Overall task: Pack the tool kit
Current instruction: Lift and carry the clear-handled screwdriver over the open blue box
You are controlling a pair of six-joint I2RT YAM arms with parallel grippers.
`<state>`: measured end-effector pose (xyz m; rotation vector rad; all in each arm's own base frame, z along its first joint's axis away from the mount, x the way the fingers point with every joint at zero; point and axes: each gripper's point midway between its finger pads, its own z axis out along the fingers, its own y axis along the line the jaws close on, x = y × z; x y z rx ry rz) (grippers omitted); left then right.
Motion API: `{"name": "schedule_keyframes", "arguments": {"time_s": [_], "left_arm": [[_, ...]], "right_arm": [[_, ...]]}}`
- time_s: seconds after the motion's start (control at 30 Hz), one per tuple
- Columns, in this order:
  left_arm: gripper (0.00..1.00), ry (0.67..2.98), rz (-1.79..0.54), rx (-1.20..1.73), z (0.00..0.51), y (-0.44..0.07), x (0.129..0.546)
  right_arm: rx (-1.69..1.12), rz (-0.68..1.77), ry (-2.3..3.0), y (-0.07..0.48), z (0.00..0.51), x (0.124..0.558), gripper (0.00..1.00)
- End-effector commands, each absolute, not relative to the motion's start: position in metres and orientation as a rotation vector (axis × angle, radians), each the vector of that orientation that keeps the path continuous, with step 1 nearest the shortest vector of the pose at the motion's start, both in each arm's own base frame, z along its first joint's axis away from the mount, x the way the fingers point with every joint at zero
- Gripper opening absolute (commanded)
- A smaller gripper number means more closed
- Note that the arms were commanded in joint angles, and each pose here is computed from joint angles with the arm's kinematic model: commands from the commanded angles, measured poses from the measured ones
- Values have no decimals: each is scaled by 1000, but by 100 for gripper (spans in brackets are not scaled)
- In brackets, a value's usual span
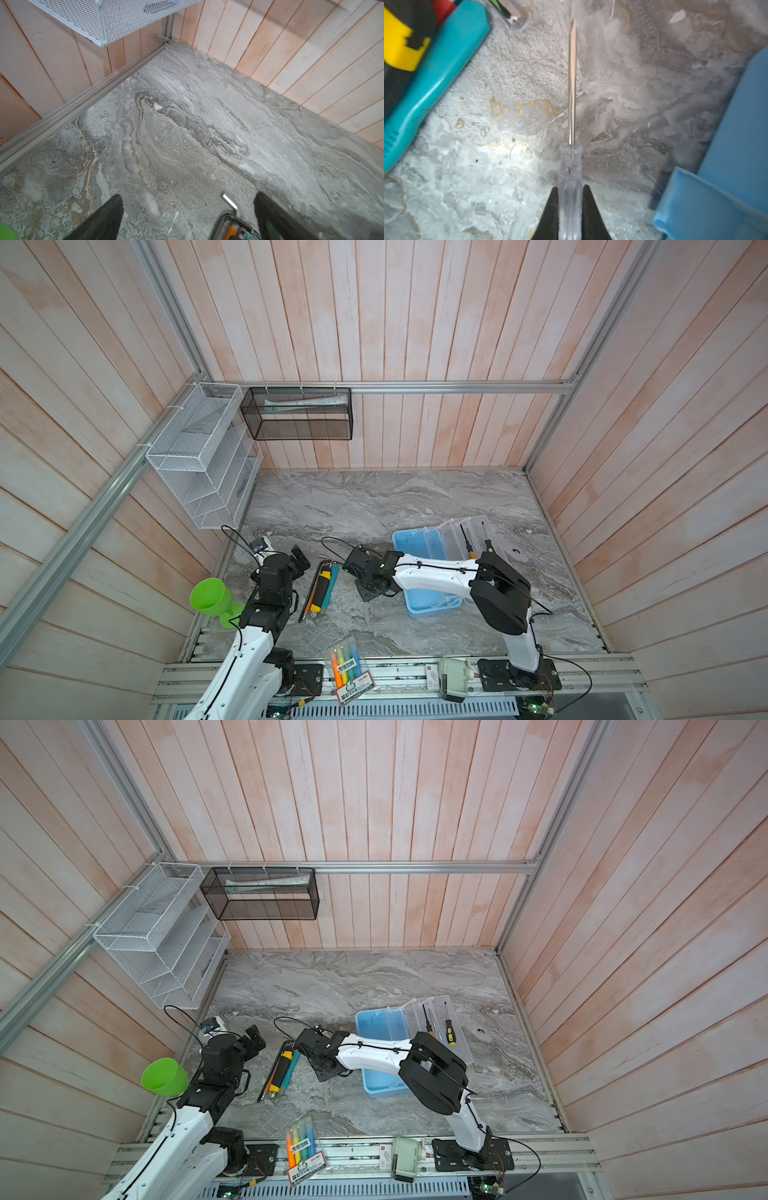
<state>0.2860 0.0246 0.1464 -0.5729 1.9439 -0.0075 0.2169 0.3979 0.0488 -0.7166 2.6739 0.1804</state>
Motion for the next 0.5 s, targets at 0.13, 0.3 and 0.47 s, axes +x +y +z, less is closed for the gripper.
{"name": "schedule_keyframes", "arguments": {"time_s": [0.13,0.3,0.47], "left_arm": [[100,1953,0,-576,142,26,285],[100,1949,3,-580,142,27,283],[100,1953,5,-580,142,27,283]], "right_arm": [[-666,253,2577,380,99,228,0],[-657,253,2538,373,121,235,0],[-622,210,2530,347,140,248,0]]}}
